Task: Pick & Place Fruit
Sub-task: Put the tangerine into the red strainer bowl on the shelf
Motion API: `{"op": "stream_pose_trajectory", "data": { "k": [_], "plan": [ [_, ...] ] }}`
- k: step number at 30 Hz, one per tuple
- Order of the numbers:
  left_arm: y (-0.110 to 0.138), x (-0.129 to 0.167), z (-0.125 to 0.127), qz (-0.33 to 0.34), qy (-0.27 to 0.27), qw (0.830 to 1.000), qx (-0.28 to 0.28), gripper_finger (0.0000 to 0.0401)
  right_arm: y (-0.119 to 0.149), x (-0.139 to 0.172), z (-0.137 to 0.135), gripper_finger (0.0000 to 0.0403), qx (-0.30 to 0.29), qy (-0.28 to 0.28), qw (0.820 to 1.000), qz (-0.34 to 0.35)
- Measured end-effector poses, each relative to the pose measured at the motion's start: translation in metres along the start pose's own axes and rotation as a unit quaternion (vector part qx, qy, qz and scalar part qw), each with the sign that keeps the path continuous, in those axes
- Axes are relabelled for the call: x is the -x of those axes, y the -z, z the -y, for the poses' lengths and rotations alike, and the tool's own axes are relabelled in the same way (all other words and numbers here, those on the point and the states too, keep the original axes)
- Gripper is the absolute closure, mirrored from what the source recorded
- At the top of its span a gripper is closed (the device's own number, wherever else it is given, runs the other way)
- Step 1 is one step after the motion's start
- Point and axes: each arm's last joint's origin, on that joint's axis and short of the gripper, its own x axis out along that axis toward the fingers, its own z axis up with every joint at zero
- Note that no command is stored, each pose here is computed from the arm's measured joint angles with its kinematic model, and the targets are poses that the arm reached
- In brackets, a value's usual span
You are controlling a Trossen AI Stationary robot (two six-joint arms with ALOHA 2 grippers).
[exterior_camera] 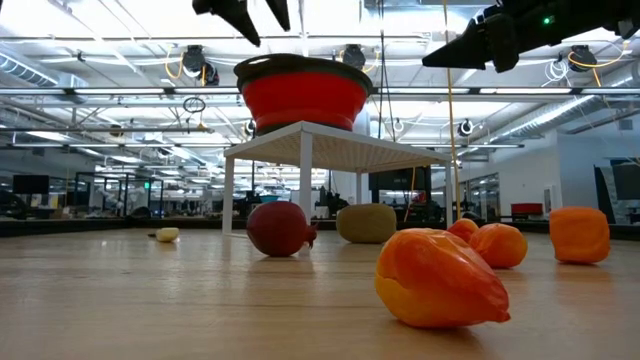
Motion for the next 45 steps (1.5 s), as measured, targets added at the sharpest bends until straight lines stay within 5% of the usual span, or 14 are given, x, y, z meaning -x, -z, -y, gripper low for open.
{"op": "stream_pose_trajectory", "data": {
  "k": [9,18,26,33,45],
  "plan": [
    [0.017,0.035,0.004,0.026,0.021,0.996,-0.088,0.0123,-0.001,0.000,-0.005,0.0401,0.002,-0.075,0.997,0.031],
    [0.030,0.039,0.010,0.009,0.042,0.988,-0.149,0.0123,-0.001,0.001,-0.006,0.0401,-0.027,-0.098,0.994,0.033],
    [0.047,0.028,0.012,-0.024,0.066,0.985,-0.157,0.0123,0.002,0.003,-0.014,0.0401,-0.063,-0.216,0.973,0.042],
    [0.058,0.031,0.004,0.021,0.129,0.981,-0.140,0.0123,0.001,0.007,-0.020,0.0401,-0.093,-0.297,0.949,0.048],
    [0.093,0.025,-0.027,0.064,0.174,0.973,-0.139,0.0123,-0.005,0.022,-0.040,0.0401,-0.098,-0.333,0.936,0.051]
  ]
}}
